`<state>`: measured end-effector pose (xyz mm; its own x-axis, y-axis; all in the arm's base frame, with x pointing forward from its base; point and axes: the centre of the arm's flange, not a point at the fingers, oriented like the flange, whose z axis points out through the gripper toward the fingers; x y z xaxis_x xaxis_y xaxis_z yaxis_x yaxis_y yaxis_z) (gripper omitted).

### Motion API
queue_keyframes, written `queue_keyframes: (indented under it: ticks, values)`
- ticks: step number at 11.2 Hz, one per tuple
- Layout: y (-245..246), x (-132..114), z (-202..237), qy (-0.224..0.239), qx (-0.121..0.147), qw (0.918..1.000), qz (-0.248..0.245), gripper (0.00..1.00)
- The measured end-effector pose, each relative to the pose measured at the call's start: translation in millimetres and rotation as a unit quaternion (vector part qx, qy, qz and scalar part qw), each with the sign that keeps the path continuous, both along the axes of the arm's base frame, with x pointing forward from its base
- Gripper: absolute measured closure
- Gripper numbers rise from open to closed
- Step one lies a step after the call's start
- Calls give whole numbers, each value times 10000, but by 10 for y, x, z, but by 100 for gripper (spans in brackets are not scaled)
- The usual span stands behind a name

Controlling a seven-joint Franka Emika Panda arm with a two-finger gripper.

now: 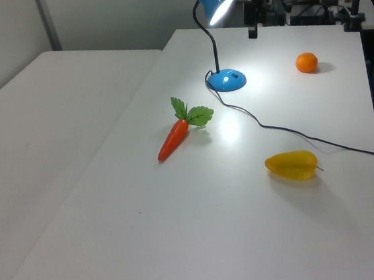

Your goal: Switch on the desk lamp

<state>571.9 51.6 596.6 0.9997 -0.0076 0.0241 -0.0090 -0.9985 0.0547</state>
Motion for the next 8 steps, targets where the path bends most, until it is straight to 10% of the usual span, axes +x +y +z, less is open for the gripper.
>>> queue_keyframes:
  ticks: [8]
  values:
    - [176,-399,502,-124,385,9991,87,0]
